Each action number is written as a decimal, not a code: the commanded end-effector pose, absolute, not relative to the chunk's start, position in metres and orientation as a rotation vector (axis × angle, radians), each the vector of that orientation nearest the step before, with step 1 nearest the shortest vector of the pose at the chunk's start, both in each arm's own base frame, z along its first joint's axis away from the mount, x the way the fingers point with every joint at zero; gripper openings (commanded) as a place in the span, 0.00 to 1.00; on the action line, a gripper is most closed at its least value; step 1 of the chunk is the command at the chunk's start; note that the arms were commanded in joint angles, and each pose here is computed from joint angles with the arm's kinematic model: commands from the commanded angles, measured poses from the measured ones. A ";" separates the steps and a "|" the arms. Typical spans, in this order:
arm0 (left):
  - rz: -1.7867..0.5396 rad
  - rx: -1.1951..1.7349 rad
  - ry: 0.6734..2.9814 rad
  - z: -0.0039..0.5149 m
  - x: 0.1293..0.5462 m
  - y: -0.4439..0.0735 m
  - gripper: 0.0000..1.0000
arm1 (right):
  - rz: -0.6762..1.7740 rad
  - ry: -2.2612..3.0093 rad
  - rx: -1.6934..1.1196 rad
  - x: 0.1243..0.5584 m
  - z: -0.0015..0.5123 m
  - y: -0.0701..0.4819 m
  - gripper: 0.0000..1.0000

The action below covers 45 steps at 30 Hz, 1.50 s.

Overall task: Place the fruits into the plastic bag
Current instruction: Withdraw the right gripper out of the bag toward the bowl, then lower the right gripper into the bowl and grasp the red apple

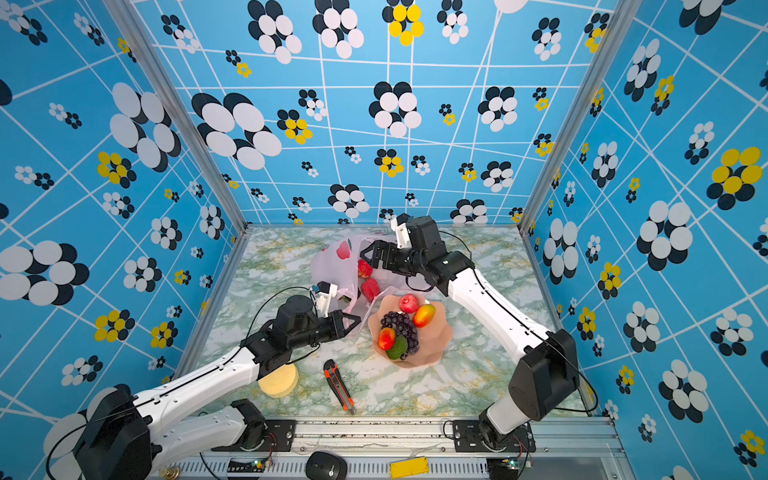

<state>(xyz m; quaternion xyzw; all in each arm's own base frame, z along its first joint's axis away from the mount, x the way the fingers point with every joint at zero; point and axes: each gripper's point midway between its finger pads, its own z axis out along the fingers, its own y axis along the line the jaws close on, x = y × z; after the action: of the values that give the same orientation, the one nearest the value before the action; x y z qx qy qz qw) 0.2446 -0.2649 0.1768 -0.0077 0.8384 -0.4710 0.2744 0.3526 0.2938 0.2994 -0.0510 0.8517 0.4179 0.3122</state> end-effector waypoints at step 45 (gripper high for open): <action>-1.285 -0.004 2.265 0.205 0.249 -0.260 0.00 | 0.610 2.589 0.000 0.232 0.169 0.169 0.95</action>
<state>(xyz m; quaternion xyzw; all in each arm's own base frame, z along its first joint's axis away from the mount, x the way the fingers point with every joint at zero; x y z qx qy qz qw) 0.2488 -0.2593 0.1988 -0.0027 0.8385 -0.4790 0.2597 0.2173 0.1537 0.1664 -0.0071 0.9580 0.1885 0.2159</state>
